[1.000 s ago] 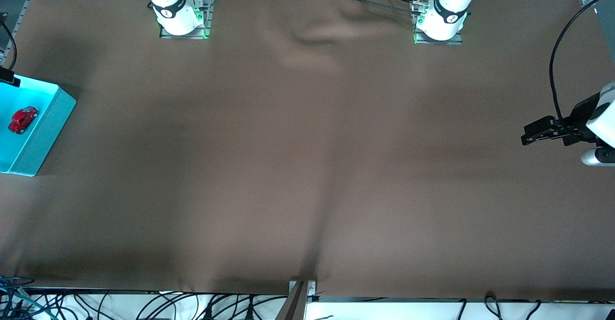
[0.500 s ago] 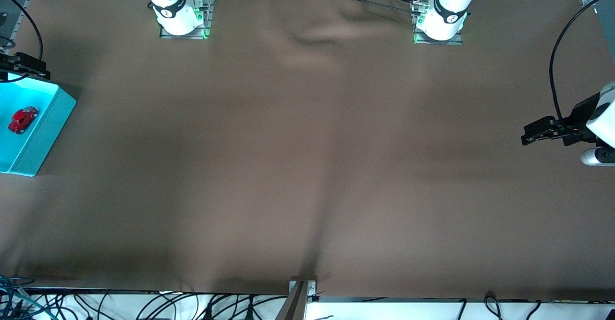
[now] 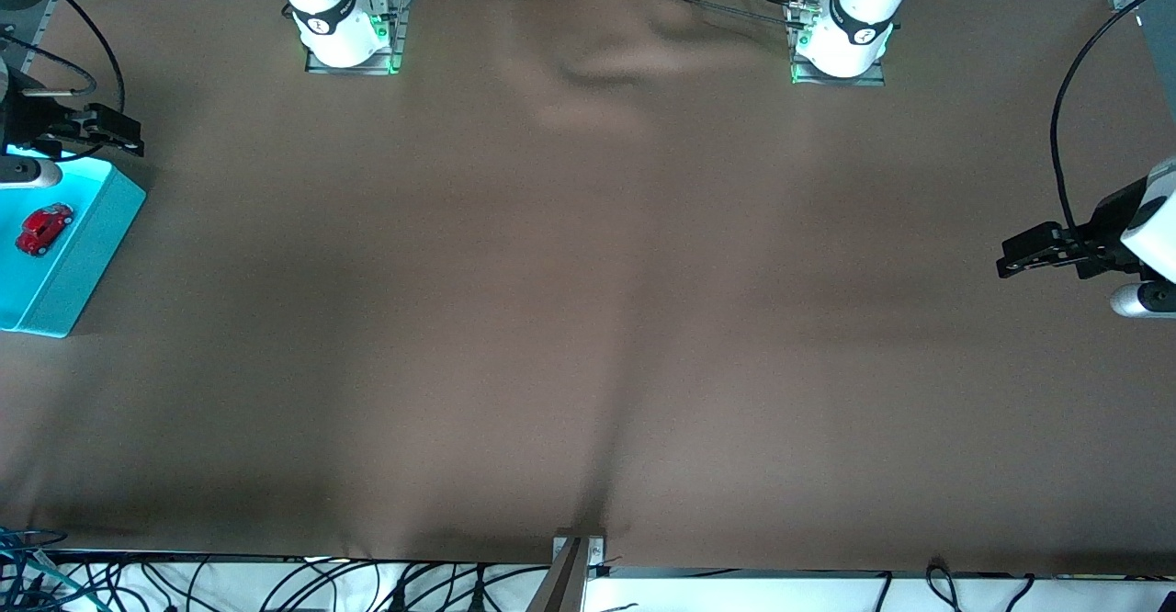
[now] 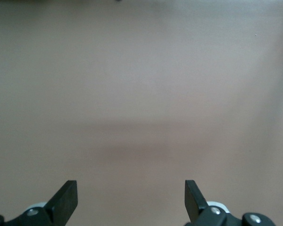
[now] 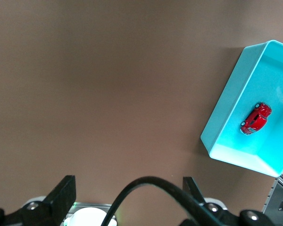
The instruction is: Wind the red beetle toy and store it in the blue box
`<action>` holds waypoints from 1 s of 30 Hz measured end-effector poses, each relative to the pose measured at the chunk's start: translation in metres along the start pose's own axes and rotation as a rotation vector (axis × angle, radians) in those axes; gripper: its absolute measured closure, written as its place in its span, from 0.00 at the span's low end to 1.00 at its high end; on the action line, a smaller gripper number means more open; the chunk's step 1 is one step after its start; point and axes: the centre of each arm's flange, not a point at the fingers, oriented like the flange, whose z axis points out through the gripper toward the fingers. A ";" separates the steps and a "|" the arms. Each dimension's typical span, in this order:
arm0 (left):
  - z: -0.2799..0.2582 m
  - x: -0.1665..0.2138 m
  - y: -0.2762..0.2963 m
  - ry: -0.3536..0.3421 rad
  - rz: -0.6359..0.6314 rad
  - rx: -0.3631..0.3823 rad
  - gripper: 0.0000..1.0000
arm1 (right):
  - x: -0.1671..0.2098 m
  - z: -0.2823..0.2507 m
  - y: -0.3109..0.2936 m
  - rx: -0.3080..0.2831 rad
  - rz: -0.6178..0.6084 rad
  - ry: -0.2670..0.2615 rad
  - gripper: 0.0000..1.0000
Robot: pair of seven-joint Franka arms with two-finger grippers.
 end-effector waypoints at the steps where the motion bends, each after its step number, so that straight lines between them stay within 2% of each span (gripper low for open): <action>1: 0.000 0.000 0.000 0.000 0.000 0.000 0.00 | 0.001 -0.001 -0.005 -0.002 0.002 0.001 0.00; 13: 0.000 0.000 0.000 0.000 0.000 0.000 0.00 | 0.005 -0.006 -0.061 0.047 0.055 0.011 0.00; 30: 0.000 0.000 0.000 0.000 0.000 0.000 0.00 | 0.004 -0.011 -0.080 0.048 0.082 0.019 0.00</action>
